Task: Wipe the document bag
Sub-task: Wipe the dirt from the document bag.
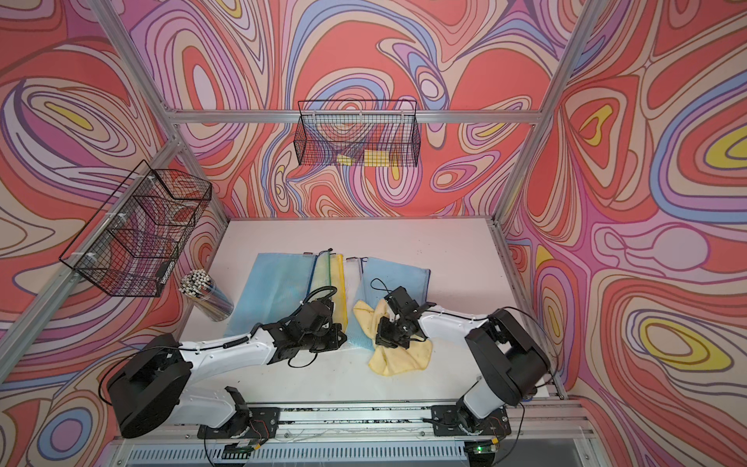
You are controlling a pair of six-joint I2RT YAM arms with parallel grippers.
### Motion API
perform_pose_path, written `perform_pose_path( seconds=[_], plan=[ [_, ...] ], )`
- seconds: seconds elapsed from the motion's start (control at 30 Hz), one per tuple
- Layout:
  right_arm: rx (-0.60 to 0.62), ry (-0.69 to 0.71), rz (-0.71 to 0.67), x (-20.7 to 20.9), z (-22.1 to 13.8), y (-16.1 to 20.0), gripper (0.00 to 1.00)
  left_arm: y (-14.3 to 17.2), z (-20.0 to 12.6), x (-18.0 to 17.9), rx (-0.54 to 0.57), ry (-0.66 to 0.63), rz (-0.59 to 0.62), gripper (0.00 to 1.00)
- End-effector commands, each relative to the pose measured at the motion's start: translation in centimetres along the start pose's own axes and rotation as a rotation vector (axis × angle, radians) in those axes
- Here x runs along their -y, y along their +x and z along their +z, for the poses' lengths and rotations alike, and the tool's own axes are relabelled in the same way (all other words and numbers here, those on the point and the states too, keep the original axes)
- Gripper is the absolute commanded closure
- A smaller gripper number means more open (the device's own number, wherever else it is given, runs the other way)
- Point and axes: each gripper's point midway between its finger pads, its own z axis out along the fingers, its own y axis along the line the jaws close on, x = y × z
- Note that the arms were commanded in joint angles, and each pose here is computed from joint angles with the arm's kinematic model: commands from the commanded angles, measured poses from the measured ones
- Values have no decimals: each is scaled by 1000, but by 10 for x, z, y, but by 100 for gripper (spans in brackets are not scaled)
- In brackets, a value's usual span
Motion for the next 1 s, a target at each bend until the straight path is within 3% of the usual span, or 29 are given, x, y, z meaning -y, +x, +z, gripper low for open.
perform_pose_path(
  seconds=[0.0,0.13,0.33,0.5,0.6,0.77,0.97],
  plan=[
    [-2,102,153,64,-14,15,100,-10,-10,0,36,-32,16,100],
    [54,104,157,68,-34,2,100,-7,-10,-1,22,-35,20,100],
    [76,72,-24,-10,-34,-44,100,-2,-2,1,-9,-14,8,100],
    [19,19,-165,-88,5,-61,100,0,1,1,-14,-5,-9,100],
    [-26,25,-202,-107,40,-62,100,-1,0,0,-9,-10,-10,100],
    [-35,56,-166,-92,59,-74,100,-2,-4,1,-7,-15,-4,100],
    [14,88,-28,-20,25,-102,100,0,-10,-6,6,-39,-3,100]
  ],
)
